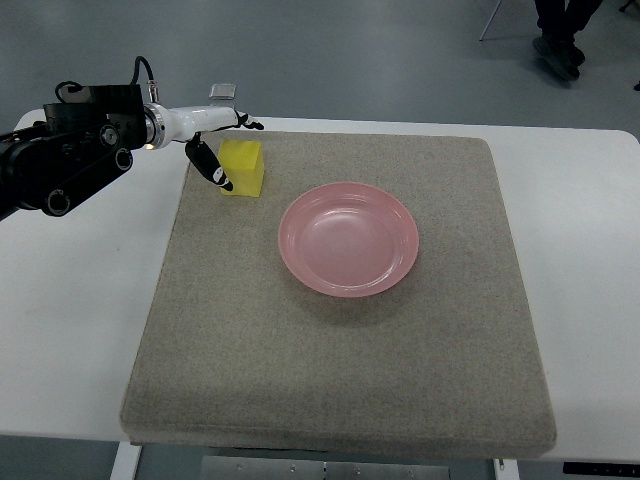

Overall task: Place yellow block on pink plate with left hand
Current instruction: 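Close the left hand fingers around the yellow cube, then lift the cube and carry it over the pink plate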

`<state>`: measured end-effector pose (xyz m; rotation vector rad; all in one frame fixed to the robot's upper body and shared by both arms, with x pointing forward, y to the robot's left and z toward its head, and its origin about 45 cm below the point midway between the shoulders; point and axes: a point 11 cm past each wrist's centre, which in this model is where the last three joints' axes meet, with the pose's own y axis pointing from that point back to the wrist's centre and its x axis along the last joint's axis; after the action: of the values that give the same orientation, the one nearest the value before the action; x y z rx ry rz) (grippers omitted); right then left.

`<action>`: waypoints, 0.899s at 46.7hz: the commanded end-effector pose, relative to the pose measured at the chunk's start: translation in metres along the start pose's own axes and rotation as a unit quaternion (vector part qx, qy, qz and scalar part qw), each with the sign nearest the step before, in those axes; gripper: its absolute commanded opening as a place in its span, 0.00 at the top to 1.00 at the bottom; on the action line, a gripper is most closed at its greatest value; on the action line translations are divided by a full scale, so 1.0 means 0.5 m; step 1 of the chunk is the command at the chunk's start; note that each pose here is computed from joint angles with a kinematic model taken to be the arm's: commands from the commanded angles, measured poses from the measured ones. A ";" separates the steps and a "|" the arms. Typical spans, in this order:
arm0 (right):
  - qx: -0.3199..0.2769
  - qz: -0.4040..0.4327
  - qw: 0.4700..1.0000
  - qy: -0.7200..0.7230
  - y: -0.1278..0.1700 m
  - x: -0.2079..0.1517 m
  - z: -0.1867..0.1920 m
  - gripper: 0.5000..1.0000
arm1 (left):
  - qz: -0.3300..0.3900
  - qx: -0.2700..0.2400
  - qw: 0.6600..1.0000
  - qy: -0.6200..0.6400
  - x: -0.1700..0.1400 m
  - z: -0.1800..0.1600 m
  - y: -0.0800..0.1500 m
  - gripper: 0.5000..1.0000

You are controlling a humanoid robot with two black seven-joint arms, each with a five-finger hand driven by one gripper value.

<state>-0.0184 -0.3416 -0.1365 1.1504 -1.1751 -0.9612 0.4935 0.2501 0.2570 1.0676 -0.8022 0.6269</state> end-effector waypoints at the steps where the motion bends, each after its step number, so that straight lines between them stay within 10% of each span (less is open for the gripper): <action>1: 0.000 0.000 1.000 0.000 0.000 0.000 0.000 0.15 | 0.002 0.002 1.000 -0.004 -0.004 0.001 -0.004 0.03; 11: 0.000 0.000 1.000 0.000 0.000 0.000 0.000 0.15 | 0.002 -0.003 1.000 -0.004 -0.014 0.019 -0.021 0.07; 19: 0.000 0.000 1.000 0.000 0.000 0.000 0.000 0.15 | -0.017 0.003 0.999 -0.031 -0.037 0.021 -0.028 0.58; 25: 0.000 0.000 1.000 0.000 0.000 0.000 0.000 0.15 | -0.002 0.007 0.998 -0.059 -0.030 0.020 -0.028 0.74; 42: 0.000 0.000 1.000 0.000 0.000 0.000 0.000 0.15 | 0.052 0.004 0.996 -0.072 0.072 0.016 0.015 0.90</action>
<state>-0.0182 -0.3416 -0.1365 1.1507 -1.1753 -0.9610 0.5057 0.2478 0.2789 1.1130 -0.9658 0.6418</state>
